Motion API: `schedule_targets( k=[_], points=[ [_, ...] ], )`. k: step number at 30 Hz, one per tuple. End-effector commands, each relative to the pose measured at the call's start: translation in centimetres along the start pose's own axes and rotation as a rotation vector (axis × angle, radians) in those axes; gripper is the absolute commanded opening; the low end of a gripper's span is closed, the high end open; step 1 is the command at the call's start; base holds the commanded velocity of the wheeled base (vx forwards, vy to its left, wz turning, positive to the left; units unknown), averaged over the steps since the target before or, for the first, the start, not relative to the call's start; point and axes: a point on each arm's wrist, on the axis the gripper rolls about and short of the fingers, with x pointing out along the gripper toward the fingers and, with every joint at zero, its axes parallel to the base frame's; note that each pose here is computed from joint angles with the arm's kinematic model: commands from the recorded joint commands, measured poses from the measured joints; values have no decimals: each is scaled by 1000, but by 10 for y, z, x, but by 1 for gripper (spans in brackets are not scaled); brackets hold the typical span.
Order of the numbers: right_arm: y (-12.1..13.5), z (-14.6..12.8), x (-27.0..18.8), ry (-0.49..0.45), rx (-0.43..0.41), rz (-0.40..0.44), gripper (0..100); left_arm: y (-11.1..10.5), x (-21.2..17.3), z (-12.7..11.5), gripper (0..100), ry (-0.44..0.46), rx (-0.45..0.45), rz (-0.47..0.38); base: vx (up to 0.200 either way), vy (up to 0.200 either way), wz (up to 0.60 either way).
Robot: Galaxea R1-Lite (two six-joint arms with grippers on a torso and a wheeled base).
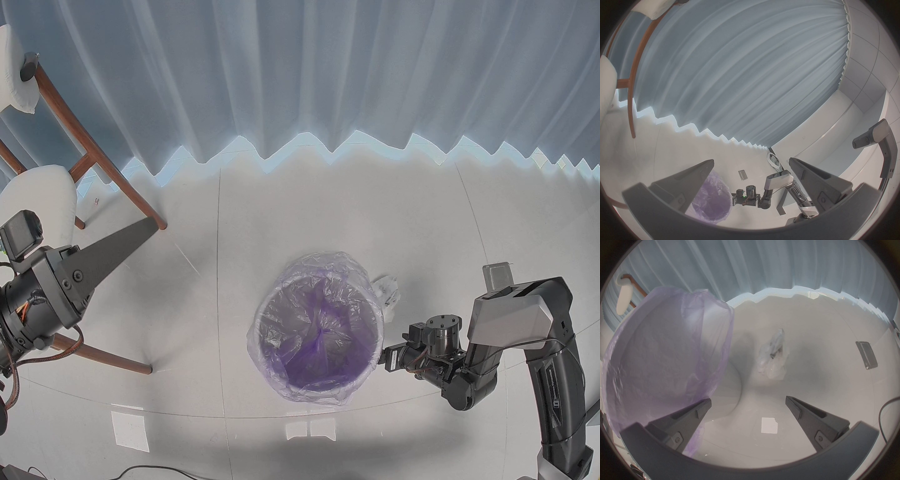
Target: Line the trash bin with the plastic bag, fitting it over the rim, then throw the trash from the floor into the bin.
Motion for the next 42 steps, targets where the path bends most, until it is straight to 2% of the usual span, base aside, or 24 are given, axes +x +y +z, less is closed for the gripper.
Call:
schedule_targets(
  k=[1, 8, 12, 20, 26, 29, 32, 36, 39, 42],
  points=[
    [5, 3, 3, -18, -9, 21, 100, 0, 1, -1, 100, 3, -2, -1, 0, 0, 0],
    [18, 12, 10, -52, -23, 87, 100, 0, 1, -2, 100, 8, -5, -1, 0, 0, 0],
    [27, 24, 19, -104, -18, 113, 100, 1, 0, -3, 100, 11, -8, 1, 0, 0, 0],
    [62, 28, 43, -156, -44, 186, 100, 1, 0, -4, 100, 16, -11, 2, 0, 0, 0],
    [80, 30, 64, -170, -50, 196, 100, 1, 0, -6, 100, 22, -14, 0, 0, 0, 0],
    [80, 33, 67, -188, -36, 178, 100, 0, 1, -7, 100, 25, -16, -5, 0, 0, 0],
    [67, 35, 60, -182, -22, 133, 100, 0, 1, -7, 100, 26, -15, -6, 0, 0, 0],
    [39, 53, 42, -218, 18, 64, 100, 0, 1, -7, 100, 28, -18, -7, 0, 0, 0],
    [14, 89, 16, -328, 77, 28, 100, 1, 1, -8, 100, 30, -20, -4, 0, 0, 0],
    [-15, 120, -13, -397, 135, 5, 100, 1, 1, -8, 100, 30, -20, -4, 0, 0, 0]
  ],
)
